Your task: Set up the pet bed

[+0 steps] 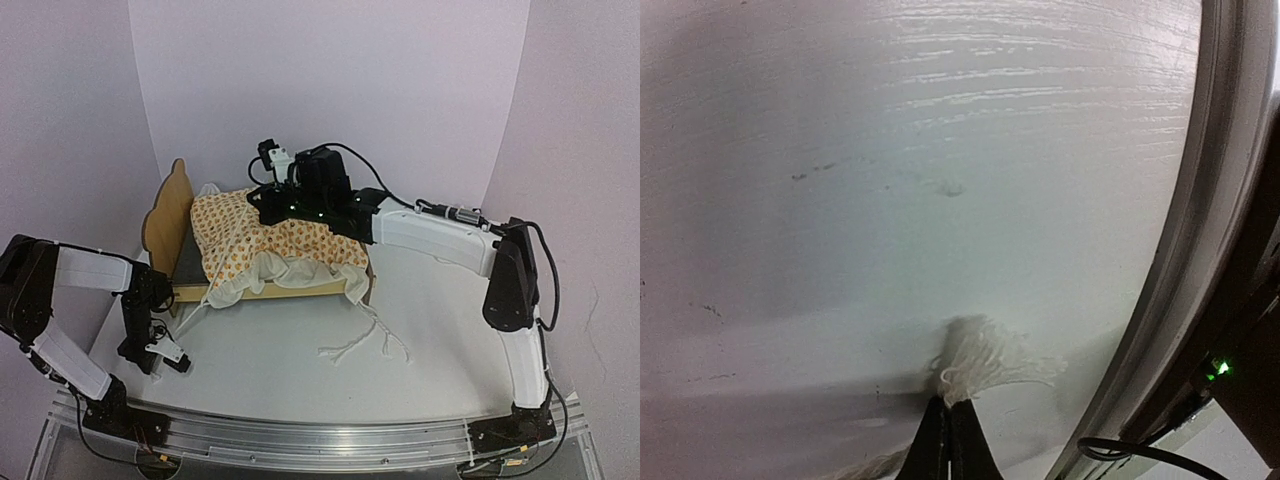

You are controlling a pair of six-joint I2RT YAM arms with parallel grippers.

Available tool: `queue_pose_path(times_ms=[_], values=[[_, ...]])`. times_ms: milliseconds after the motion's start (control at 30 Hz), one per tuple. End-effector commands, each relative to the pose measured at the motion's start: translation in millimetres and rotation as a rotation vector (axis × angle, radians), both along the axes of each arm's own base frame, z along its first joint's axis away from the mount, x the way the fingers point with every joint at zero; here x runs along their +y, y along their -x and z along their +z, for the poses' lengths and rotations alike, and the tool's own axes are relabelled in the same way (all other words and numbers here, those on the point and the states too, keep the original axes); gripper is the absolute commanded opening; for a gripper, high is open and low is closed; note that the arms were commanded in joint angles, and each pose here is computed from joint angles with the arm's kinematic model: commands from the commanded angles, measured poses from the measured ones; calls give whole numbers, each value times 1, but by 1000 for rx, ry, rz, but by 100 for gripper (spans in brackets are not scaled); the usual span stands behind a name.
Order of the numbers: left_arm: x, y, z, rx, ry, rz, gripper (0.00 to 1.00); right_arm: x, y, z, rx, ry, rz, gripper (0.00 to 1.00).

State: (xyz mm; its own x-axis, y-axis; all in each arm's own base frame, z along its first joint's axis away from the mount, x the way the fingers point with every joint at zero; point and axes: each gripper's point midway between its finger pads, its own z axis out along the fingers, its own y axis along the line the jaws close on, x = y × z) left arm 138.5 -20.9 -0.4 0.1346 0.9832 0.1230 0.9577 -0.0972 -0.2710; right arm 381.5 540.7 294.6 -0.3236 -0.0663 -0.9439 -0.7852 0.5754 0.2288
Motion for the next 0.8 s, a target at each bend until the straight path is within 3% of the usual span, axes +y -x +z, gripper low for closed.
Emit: queue_pose_path(times_ms=[0,267,433,600,667,767], values=[[22,1,-25,11,-87,22,0,-36,-23,85,-158,-131,-111,0],[34,-26,-40,-37,-97,95,0,-33,-9,76,-111,-133,-44,0],[9,-47,-20,-53,34,172,2,22,71,38,-89,-77,267,0],[-38,-71,35,-148,313,221,19,52,159,-16,31,-42,487,0],[-52,-64,54,-158,412,191,35,59,183,-34,73,-38,529,0],[-68,-44,77,-129,537,135,47,63,206,-65,136,2,550,0]])
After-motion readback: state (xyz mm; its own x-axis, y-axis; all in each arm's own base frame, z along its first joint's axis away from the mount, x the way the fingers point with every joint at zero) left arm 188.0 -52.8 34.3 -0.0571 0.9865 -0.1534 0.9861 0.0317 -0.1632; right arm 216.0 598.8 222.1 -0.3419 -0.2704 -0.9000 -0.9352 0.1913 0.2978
